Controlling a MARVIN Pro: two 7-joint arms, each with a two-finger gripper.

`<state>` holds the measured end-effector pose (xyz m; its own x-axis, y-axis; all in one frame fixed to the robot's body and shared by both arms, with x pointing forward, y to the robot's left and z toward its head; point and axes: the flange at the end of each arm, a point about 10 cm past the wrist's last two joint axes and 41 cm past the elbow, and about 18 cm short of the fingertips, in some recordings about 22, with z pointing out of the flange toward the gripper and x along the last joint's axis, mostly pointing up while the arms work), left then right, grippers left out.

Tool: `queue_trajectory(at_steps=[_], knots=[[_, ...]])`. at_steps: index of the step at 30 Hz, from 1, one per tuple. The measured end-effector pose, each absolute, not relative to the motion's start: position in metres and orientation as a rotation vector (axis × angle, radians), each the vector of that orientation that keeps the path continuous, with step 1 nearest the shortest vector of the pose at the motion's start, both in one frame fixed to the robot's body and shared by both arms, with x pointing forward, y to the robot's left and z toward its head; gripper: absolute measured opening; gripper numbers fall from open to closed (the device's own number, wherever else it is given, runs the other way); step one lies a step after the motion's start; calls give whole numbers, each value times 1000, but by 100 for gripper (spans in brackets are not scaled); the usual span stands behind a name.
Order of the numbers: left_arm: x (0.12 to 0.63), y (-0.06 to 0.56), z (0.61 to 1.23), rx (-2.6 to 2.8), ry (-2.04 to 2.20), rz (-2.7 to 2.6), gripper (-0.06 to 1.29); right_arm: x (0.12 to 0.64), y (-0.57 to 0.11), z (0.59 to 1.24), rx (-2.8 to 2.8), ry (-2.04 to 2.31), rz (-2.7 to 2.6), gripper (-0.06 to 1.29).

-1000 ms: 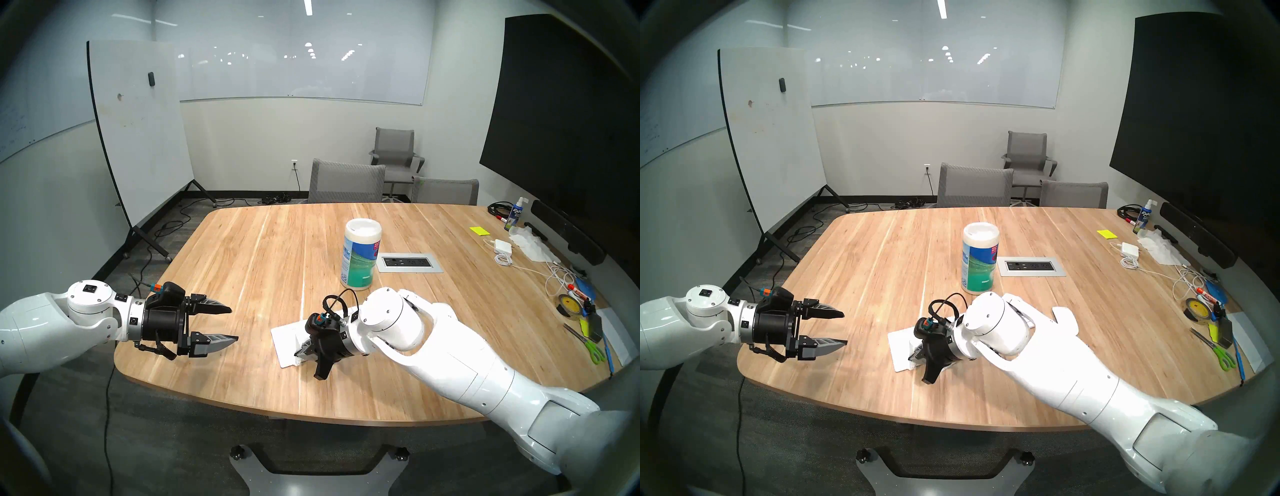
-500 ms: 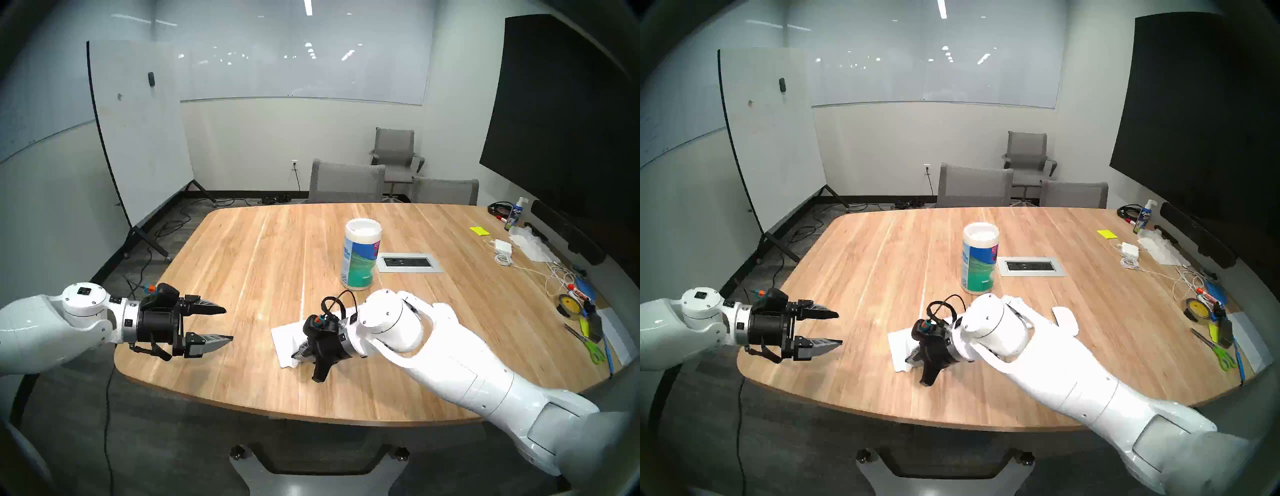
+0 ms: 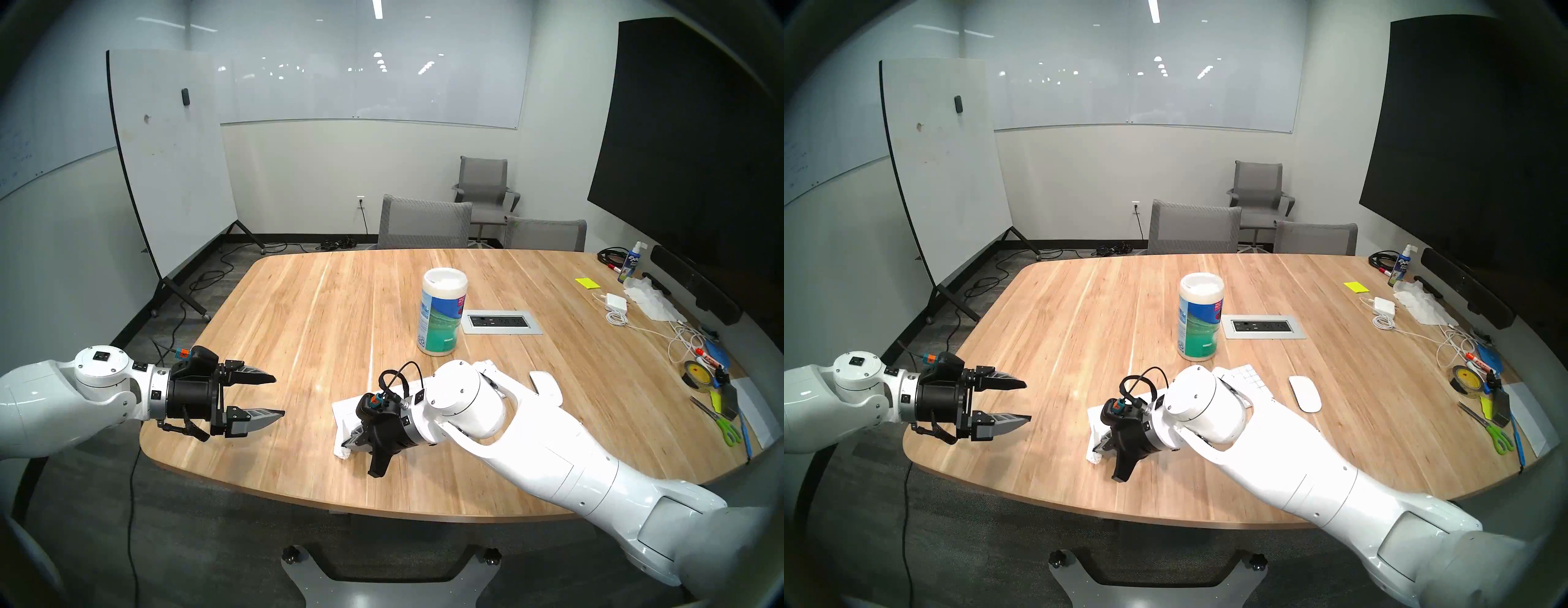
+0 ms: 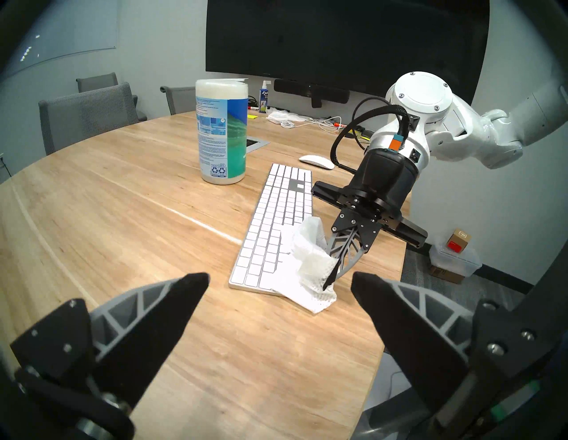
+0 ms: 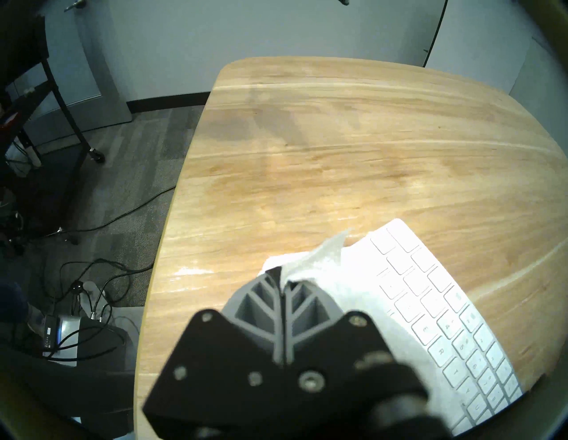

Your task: Wipe the keyboards and mice with a disinfecting wipe, then set the wipe down

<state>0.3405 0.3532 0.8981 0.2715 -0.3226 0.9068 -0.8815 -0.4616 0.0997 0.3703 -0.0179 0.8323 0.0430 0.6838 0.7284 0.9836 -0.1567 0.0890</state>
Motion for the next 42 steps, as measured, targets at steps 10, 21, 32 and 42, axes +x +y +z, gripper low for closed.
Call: queue_trajectory(at_steps=[10, 21, 32, 42], knots=[[340, 353, 898, 1926, -1084, 1163, 127, 391, -9, 817, -1952, -1629, -974, -3], [340, 354, 899, 1926, -1084, 1163, 127, 411, -2, 810, -1996, -1589, -1033, -3], [340, 354, 899, 1926, -1085, 1163, 127, 421, 5, 818, -2002, -1553, -1085, -3], [340, 354, 899, 1925, -1085, 1163, 127, 437, -4, 807, -2127, -1509, -1064, -3]])
